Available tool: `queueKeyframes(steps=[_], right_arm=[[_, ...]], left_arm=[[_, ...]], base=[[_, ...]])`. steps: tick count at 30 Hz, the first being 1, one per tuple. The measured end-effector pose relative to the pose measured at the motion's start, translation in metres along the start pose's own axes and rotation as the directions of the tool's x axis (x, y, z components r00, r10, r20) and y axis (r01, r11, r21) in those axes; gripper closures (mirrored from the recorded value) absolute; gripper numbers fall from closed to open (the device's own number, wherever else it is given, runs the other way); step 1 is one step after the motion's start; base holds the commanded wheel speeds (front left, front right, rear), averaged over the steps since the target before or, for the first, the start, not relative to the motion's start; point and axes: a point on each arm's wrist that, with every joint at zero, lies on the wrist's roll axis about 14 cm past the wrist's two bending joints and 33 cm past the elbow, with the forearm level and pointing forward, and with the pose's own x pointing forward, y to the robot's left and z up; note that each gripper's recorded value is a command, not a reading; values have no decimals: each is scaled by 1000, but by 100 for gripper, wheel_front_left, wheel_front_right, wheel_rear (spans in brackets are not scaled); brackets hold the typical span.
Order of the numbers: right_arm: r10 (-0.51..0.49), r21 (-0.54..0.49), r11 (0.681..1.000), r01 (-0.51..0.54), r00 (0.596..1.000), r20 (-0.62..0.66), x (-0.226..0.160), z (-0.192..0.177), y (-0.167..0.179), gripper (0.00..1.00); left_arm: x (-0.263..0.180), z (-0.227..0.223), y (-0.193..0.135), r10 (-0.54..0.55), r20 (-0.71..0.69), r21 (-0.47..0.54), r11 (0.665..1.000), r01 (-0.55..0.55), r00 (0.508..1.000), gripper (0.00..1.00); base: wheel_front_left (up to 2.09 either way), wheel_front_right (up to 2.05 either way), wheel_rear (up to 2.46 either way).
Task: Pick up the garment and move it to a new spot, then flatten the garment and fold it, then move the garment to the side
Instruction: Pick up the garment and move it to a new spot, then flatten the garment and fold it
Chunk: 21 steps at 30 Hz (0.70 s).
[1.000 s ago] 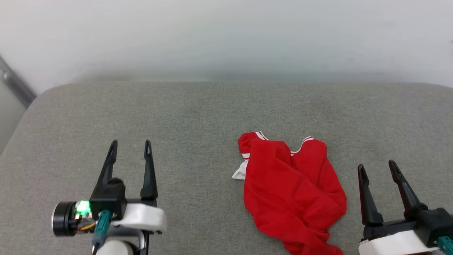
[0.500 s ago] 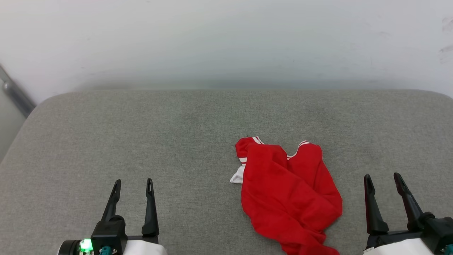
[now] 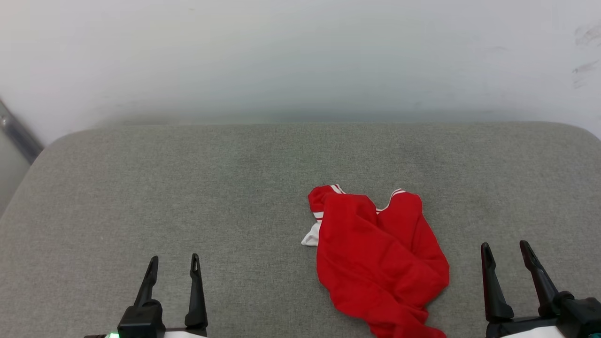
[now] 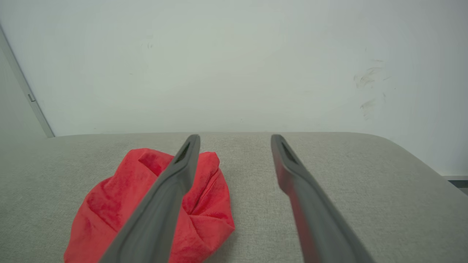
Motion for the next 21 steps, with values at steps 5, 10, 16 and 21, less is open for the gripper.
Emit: queueKeyframes(steps=[5,10,16,21], right_arm=[[11,-3,1000,-11,1000,9,2,3,4,0],[68,-67,996,-58,984,162,34,50,18,0],[172,-219,971,-99,922,346,74,117,39,0],[276,-326,933,-150,880,385,103,144,49,0]], left_arm=[[-1,-2,2,4,-6,0,1000,-4,1000,0],[1,-5,3,3,-14,-3,1000,-3,1000,0],[4,-9,3,4,-27,-5,1000,-4,1000,0],[7,-14,3,1,-42,-7,1000,-1,999,0]], base=[[0,0,0],[0,0,0],[0,0,0],[0,0,0]])
